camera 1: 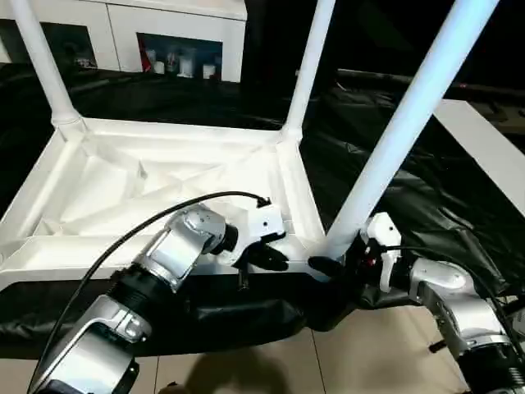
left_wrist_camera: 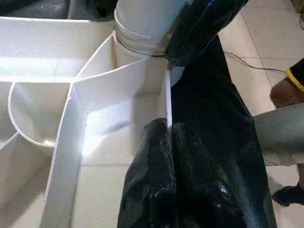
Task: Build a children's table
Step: Rotate leg to tighten
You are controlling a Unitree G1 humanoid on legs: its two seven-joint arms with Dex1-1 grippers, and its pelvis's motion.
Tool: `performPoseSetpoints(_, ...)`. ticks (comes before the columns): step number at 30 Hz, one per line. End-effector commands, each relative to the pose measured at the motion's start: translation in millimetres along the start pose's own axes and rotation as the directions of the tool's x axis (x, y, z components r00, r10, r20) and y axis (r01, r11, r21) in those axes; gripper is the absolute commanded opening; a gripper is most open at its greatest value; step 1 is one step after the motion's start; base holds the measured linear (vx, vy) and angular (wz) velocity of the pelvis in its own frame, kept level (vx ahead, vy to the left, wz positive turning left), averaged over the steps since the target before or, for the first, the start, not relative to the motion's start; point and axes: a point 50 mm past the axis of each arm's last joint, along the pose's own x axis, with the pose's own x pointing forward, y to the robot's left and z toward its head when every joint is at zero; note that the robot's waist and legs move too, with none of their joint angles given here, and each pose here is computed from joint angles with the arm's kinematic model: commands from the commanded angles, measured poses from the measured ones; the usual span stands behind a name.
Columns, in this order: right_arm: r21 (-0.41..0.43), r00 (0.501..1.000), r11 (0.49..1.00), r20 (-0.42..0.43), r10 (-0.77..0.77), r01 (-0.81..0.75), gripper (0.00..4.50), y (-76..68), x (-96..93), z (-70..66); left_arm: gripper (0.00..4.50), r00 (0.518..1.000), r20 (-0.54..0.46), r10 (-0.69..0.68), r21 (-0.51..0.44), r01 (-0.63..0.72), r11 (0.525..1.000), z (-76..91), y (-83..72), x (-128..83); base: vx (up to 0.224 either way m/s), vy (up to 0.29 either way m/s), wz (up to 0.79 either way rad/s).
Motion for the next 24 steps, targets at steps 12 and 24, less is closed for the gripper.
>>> performPoseSetpoints(12,0.051,0.997,0.997,-0.033,-0.063,0.064,2.68,-4.1,0.5,-6.6,0.00,1.000,-0.002,-0.030,-0.020,0.030,0.999,0.0,-6.9,7.2,0.000,0.000,0.00)
performPoseSetpoints(24,0.292,0.798,0.746,-0.138,-0.587,0.599,2.66,-26.7,25.8,-25.1,0.00,0.959,0.061,0.277,-0.136,-0.267,0.954,22.3,20.9,43.1,0.000,0.000,0.00)
